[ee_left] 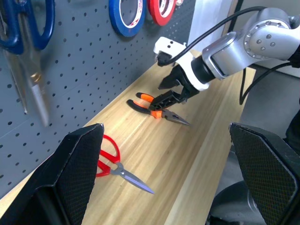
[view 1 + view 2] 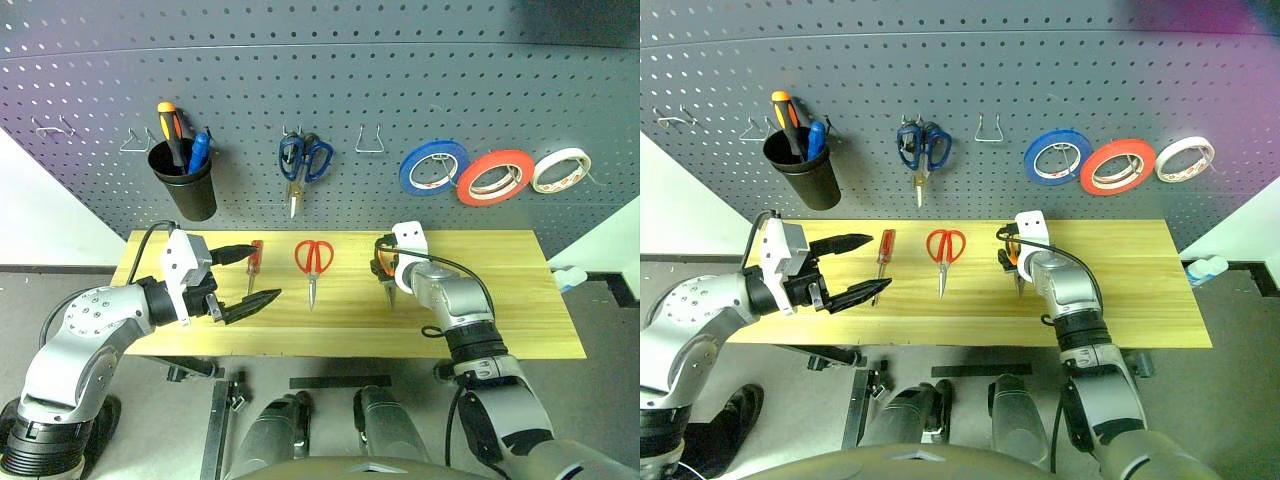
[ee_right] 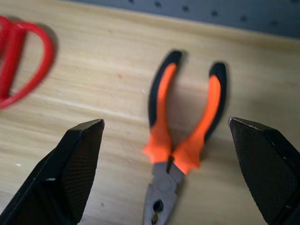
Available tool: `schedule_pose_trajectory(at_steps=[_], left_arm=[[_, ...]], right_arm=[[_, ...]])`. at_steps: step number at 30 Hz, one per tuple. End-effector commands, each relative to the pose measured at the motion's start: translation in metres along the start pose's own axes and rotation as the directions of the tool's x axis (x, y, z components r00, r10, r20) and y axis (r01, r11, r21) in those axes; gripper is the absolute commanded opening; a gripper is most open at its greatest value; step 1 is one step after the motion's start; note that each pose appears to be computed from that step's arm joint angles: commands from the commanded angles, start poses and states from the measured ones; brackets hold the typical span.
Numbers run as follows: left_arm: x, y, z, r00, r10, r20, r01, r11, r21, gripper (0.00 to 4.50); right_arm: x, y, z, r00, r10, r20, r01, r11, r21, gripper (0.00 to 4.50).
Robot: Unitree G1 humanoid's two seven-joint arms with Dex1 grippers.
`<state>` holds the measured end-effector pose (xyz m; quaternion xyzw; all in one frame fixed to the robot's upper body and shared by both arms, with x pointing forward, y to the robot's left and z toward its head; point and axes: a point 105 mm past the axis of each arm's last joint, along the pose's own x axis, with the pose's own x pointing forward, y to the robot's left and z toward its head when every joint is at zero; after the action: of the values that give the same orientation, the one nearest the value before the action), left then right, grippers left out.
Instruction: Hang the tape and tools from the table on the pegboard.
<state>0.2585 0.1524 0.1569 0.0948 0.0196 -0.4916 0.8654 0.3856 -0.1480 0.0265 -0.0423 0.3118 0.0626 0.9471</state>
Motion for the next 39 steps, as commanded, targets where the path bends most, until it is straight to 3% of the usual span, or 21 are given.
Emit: schedule_pose_trajectory(at_steps=[1, 11, 33, 39], left_arm=[[-0.003, 0.003, 0.008, 1.0, 0.009, 0.012, -0.009, 0.999, 0.031, 4.5], [-0.006, 0.0, 0.011, 1.0, 0.013, 0.01, -0.013, 0.999, 0.038, 4.5], [-0.015, -0.005, 0.013, 0.999, 0.038, -0.014, -0.038, 0.999, 0.033, 4.5], [-0.015, -0.006, 0.013, 0.999, 0.043, -0.018, -0.042, 0.998, 0.037, 4.5]], right_arm=[[-0.004, 0.001, 0.017, 0.999, -0.012, 0.038, 0.011, 0.999, 0.039, 4.45], [0.004, 0.005, 0.022, 0.999, -0.033, 0.002, 0.033, 0.999, 0.03, 4.45], [0.022, 0.0, 0.004, 0.992, -0.093, -0.081, 0.089, 0.995, -0.052, 4.45], [0.025, 0.0, -0.015, 0.986, -0.101, -0.13, 0.095, 0.994, -0.052, 4.45]])
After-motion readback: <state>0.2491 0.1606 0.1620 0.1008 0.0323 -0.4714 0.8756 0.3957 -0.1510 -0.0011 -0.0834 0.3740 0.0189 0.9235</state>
